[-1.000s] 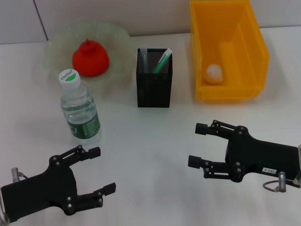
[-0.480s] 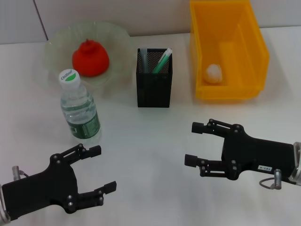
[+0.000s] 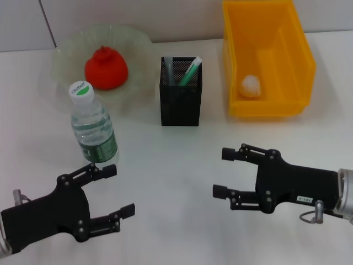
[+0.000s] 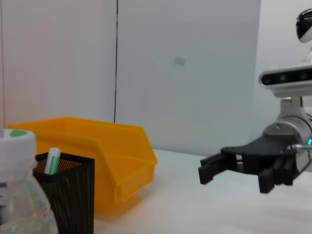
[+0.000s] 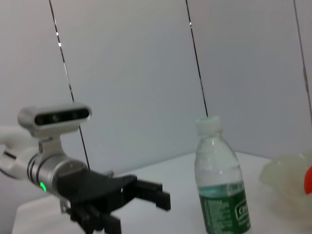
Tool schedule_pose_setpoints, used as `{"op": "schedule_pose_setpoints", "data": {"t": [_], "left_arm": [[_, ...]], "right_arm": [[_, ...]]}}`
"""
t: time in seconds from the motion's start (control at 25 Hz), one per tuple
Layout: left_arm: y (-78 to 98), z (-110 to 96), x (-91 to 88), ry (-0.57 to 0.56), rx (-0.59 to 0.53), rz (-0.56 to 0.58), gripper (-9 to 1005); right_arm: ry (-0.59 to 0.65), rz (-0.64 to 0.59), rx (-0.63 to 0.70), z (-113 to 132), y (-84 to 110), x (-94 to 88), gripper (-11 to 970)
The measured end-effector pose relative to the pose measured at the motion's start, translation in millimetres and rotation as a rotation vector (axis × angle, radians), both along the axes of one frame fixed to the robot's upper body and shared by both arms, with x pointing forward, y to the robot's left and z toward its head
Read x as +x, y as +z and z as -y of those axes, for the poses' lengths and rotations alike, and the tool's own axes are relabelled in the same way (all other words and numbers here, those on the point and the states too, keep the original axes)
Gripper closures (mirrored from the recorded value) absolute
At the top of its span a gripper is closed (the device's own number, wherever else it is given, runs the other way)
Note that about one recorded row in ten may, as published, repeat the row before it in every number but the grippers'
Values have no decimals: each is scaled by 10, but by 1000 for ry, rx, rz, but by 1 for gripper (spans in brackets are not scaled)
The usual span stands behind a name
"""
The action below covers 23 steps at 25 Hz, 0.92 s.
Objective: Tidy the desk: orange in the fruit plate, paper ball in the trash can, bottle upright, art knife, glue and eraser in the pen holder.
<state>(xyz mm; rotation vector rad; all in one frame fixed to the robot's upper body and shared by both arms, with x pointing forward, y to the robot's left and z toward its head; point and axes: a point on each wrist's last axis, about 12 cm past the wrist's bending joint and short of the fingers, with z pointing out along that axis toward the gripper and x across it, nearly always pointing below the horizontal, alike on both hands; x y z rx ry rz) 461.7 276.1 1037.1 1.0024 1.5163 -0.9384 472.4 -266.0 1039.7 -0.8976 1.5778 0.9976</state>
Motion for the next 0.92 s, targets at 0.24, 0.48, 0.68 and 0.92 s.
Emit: {"op": "schedule_pose_setpoints", "data": {"t": [0.24,0.48,0.68,0.92], "left_arm": [[6,0,41,13,-1,-25,137],[4,-3,44,17,-2,-34,137],[4,-2,43,16,-2,-34,137],[5,-1,42,15,-3,-34,137]], "right_arm": [[15,-6,-24,-30,-22,23,122],[15,-6,-25,-30,-23,23,122],[15,-7,-25,-30,-24,21,122],[15,-7,-25,-29,-26,19,122]]}}
